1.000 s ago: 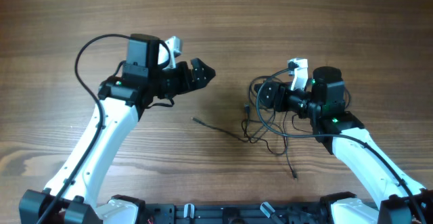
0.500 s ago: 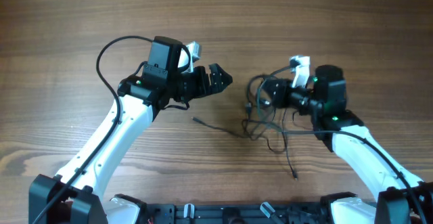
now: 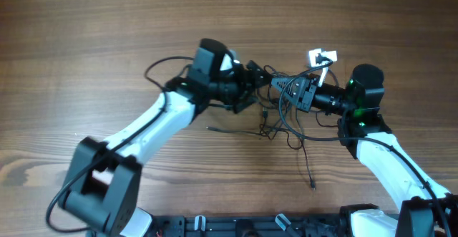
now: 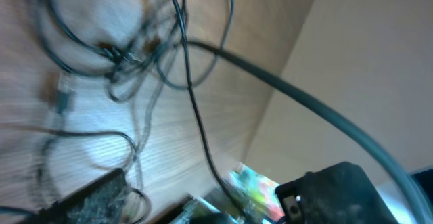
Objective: Untangle cables
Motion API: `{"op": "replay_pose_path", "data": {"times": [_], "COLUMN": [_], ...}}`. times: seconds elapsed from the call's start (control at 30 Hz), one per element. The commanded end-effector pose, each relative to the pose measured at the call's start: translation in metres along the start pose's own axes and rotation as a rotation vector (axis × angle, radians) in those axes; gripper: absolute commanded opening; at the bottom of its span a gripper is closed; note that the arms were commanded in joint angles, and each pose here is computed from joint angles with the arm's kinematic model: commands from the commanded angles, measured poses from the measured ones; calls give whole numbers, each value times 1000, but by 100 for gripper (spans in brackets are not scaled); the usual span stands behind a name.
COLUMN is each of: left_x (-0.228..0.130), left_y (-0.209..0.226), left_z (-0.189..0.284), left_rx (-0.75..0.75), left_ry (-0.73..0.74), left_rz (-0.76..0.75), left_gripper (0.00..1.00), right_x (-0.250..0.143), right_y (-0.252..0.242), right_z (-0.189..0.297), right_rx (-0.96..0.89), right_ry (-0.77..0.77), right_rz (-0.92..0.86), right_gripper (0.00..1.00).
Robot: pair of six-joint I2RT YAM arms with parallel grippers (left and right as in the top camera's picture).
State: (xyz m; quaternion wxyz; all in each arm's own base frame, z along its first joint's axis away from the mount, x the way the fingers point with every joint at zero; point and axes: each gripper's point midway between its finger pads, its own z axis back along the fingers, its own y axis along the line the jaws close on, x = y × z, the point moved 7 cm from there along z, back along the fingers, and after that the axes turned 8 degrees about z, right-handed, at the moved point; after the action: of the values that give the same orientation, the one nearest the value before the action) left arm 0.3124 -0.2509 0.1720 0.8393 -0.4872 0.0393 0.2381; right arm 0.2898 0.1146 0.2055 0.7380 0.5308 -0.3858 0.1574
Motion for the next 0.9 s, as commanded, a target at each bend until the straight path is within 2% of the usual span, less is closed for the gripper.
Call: {"op": "replay_pose_path", "data": {"times": [0.0, 0.1, 0.23, 0.3, 0.33, 0.4, 0.43, 0.53, 0.57, 0.67, 0.8, 0.87], "left_x": [-10, -8, -9, -14, -19, -25, -26, -13, 8, 29, 52, 63], "left_y": [12, 23, 14, 7, 7, 9, 11, 20, 38, 51, 49, 50], "left_z": [-26, -43, -62, -69, -72, -75, -75, -68, -48, -17, 37, 68], "left_rx": [34, 67, 1, -35, -30, -17, -5, 15, 71, 115, 94, 84], "left_ry": [102, 113, 140, 160, 165, 179, 178, 154, 131, 68, -17, -77], "left_rz": [229, 384, 432, 435, 441, 429, 417, 285, 250, 184, 82, 63], "left_gripper": [69, 72, 70, 58, 44, 7, 4, 4, 4, 4, 4, 4], "right_x": [4, 3, 2, 2, 2, 2, 3, 8, 18, 30, 45, 53], "right_y": [7, 9, 10, 10, 10, 10, 10, 1, -15, -35, -63, -67], "right_z": [0, 0, 0, 0, 0, 0, 0, 10, 28, 55, 91, 104], "right_rx": [38, 64, 66, 68, 67, 67, 66, 30, -48, -166, -380, -422], "right_ry": [7, 21, 23, 24, 23, 24, 23, -9, -72, -163, -311, -351], "right_rz": [16, 11, 9, 9, 4, -6, -5, -10, -21, -39, -51, -24], "right_gripper": [4, 4, 4, 4, 4, 4, 4, 4, 4, 5, 5, 5]}}
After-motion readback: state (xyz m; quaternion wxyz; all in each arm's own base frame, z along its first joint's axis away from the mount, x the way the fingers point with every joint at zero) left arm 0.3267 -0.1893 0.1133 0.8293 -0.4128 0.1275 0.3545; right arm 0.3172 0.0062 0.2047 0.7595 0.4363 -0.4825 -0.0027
